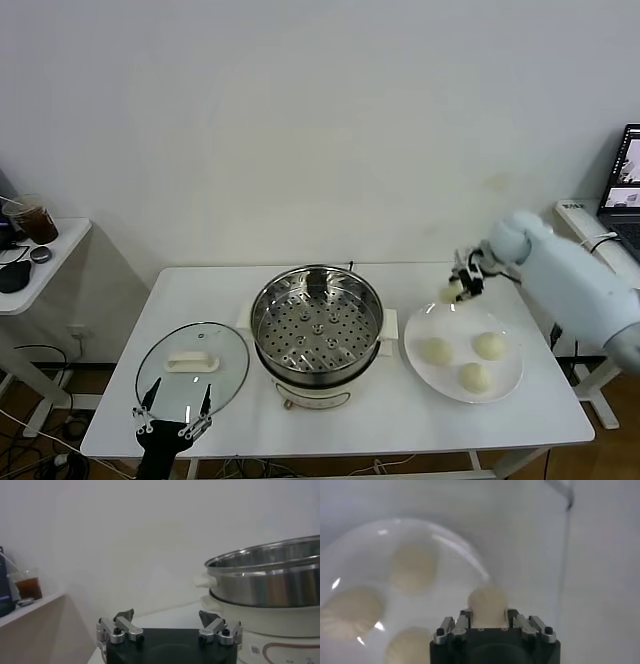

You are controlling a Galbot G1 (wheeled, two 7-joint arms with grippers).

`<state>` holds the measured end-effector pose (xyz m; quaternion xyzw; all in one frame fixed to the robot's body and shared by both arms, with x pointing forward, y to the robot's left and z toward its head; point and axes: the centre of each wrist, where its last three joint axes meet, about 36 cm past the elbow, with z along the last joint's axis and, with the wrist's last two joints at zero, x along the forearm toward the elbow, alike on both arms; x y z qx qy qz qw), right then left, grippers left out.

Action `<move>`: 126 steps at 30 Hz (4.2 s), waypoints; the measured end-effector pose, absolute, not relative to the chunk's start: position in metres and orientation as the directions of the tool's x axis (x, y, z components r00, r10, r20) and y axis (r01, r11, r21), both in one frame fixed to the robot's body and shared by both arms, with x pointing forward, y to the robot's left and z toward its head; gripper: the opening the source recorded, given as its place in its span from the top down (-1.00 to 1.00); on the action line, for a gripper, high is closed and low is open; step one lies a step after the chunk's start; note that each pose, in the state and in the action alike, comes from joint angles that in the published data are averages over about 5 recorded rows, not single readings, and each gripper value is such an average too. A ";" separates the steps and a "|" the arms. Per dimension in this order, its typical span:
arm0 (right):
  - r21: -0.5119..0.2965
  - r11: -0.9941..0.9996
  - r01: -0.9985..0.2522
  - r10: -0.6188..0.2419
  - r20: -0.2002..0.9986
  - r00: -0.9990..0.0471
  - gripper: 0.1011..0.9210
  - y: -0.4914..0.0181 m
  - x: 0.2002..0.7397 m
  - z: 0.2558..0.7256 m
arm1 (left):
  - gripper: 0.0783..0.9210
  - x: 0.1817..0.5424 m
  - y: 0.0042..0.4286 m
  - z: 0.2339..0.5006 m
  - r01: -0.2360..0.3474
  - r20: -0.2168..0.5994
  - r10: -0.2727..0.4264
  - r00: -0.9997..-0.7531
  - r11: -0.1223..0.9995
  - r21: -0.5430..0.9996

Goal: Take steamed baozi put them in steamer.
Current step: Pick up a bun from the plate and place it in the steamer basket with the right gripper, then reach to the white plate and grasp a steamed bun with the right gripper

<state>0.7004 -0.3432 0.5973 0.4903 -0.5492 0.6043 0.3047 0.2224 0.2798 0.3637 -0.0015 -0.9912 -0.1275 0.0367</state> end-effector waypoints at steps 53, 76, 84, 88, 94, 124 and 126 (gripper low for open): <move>-0.237 -0.971 -0.007 -0.233 0.959 -0.159 -0.10 -0.041 0.700 0.584 | -0.77 0.231 0.291 0.364 -0.044 0.035 -0.054 -0.998 0.967 0.252; -0.410 -0.839 -0.357 -0.359 0.911 -0.202 -0.76 -0.089 0.675 0.656 | -0.77 0.240 0.293 0.364 -0.057 0.054 -0.073 -0.996 0.964 0.258; -0.391 -0.622 -0.679 -0.293 0.920 -0.261 -0.76 -0.153 0.639 0.689 | -0.77 0.247 0.295 0.365 -0.056 0.083 -0.081 -0.993 0.963 0.265; -0.358 -0.486 -0.797 -0.239 0.932 -0.273 -0.76 -0.198 0.626 0.688 | -0.77 0.250 0.296 0.364 -0.051 0.090 -0.077 -0.993 0.964 0.262; -0.292 -0.328 -0.898 -0.156 0.955 -0.254 -0.76 -0.261 0.613 0.665 | -0.77 0.253 0.296 0.364 -0.046 0.099 -0.075 -0.992 0.964 0.261; -0.130 -0.160 -0.979 -0.066 0.990 -0.121 -0.76 -0.334 0.627 0.497 | -0.77 0.247 0.305 0.361 -0.065 0.130 -0.105 -0.986 0.956 0.285; -0.130 -0.160 -0.978 -0.067 0.990 -0.121 -0.76 -0.331 0.629 0.489 | -0.77 0.246 0.306 0.361 -0.064 0.131 -0.105 -0.986 0.956 0.286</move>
